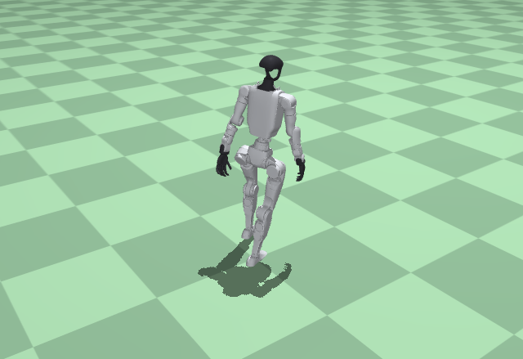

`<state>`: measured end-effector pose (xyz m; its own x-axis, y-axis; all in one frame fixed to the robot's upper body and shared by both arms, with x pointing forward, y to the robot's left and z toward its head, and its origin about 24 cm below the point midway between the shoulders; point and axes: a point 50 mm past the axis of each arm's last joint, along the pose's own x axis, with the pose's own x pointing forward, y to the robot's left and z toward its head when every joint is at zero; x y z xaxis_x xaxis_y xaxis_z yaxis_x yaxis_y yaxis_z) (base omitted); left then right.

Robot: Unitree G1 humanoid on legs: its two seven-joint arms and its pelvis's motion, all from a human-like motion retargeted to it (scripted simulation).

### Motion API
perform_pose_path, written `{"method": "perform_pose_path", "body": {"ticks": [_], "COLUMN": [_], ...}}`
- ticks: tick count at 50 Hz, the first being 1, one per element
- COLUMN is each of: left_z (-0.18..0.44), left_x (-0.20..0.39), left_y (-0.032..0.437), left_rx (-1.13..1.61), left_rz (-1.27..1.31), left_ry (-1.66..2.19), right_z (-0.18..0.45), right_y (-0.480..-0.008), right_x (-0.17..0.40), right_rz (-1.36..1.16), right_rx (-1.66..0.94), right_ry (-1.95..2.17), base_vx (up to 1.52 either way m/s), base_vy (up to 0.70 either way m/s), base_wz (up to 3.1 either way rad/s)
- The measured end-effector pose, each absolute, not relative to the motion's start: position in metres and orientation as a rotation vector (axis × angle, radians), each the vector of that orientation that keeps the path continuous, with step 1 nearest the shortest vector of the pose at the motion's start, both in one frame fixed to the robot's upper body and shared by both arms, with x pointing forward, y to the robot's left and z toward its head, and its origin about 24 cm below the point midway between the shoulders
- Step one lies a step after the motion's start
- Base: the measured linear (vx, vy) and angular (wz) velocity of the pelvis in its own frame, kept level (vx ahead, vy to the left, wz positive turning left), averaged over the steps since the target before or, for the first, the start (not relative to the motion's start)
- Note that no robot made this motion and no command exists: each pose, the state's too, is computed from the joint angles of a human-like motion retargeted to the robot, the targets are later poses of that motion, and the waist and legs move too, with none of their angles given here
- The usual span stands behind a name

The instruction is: Walk run

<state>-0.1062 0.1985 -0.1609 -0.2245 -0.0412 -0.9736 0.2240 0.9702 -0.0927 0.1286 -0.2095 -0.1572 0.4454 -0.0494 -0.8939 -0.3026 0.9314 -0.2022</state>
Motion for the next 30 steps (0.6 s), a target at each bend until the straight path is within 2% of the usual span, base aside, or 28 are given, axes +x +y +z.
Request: {"method": "perform_pose_path", "body": {"ticks": [8,15,23,30], "left_z": [-0.163,-0.165,-0.170,-0.152], "left_x": [-0.098,-0.080,0.028,0.130], "left_y": [0.201,0.213,0.234,0.231], "left_rx": [0.086,0.081,0.200,0.328], "left_rz": [-0.160,-0.086,-0.041,-0.139], "left_ry": [1.743,1.721,1.453,1.124], "right_z": [-0.160,-0.177,-0.177,-0.173], "right_y": [-0.214,-0.199,-0.183,-0.183], "right_x": [0.117,0.029,-0.037,-0.069], "right_rz": [0.162,0.226,0.395,0.382], "right_rx": [-0.359,-0.322,-0.257,-0.259], "right_ry": [1.134,1.414,1.627,1.700], "base_vx": [0.84,0.99,0.76,0.58], "base_vy": [-0.17,-0.06,-0.14,-0.10], "base_wz": [-0.41,-0.43,-0.16,0.31]}}
